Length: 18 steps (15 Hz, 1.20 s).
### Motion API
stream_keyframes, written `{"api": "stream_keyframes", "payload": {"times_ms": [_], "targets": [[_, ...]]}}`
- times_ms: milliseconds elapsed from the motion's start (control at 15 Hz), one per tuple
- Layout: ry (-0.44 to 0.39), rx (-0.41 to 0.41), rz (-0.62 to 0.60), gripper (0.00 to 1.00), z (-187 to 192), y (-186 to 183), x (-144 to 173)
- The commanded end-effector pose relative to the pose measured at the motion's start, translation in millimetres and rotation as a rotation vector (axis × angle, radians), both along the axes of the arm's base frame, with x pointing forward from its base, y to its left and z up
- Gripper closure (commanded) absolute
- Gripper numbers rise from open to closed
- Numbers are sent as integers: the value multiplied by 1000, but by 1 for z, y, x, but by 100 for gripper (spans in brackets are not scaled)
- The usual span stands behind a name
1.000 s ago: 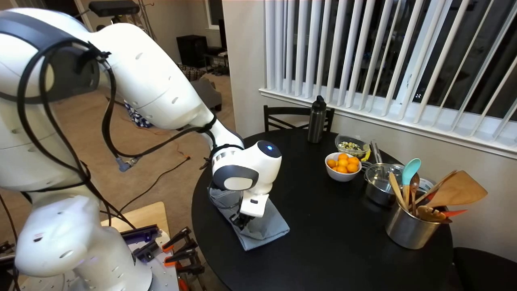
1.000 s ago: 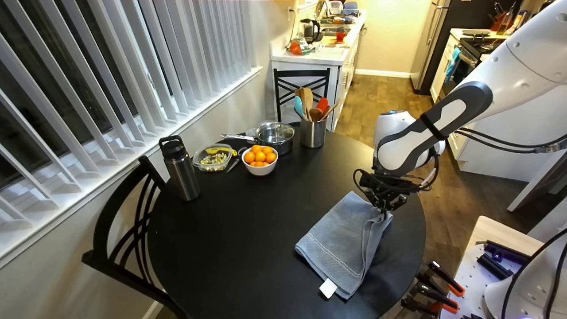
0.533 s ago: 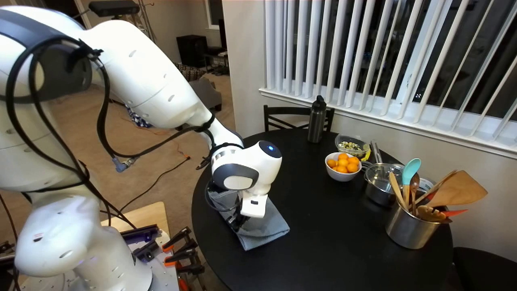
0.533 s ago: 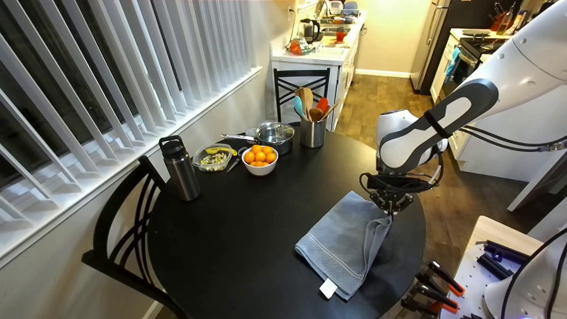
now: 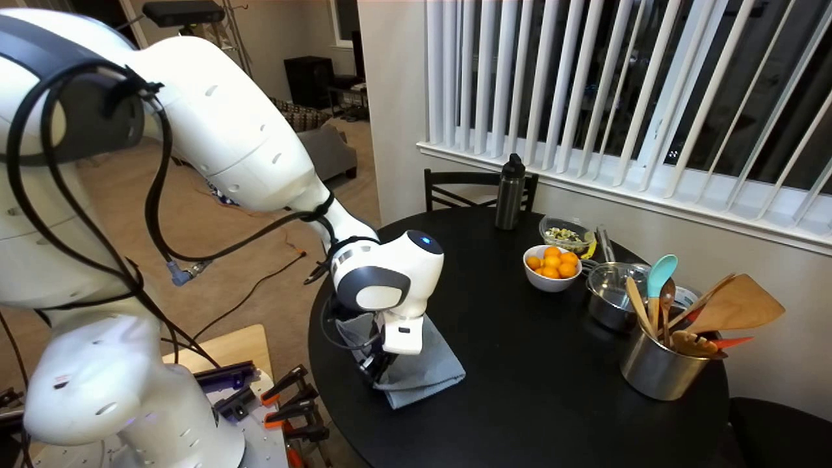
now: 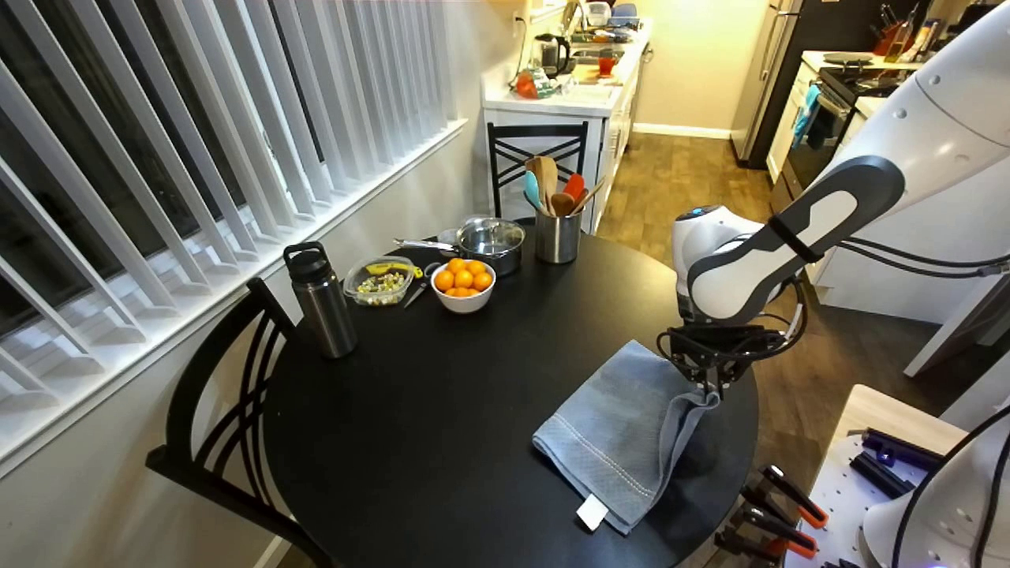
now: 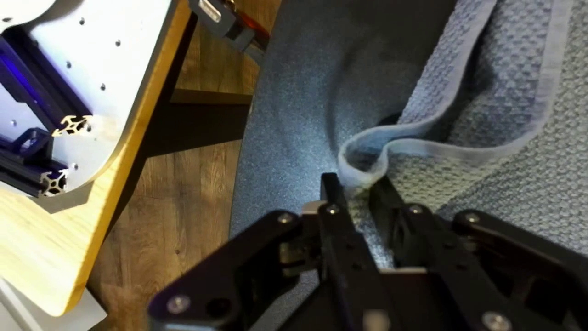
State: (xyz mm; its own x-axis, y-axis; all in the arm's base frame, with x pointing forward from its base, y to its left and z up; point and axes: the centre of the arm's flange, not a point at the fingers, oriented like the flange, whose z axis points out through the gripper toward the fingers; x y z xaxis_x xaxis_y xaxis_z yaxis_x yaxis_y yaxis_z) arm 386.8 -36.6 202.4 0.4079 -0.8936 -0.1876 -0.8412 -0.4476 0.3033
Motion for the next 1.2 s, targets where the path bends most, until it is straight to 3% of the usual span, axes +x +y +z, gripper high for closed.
{"api": "stream_keyframes", "payload": {"times_ms": [0, 200, 467, 600, 867, 1133], "targets": [[-10, -27, 15, 46, 6, 1, -13], [3, -55, 32, 28, 8, 1, -15], [-4, -198, 5, 3, 16, -7, -17], [-39, -211, -55, 0, 21, -7, -12], [-81, -134, -248, 0, 31, 3, 0], [-78, -98, -307, 0, 27, 17, 5]]}}
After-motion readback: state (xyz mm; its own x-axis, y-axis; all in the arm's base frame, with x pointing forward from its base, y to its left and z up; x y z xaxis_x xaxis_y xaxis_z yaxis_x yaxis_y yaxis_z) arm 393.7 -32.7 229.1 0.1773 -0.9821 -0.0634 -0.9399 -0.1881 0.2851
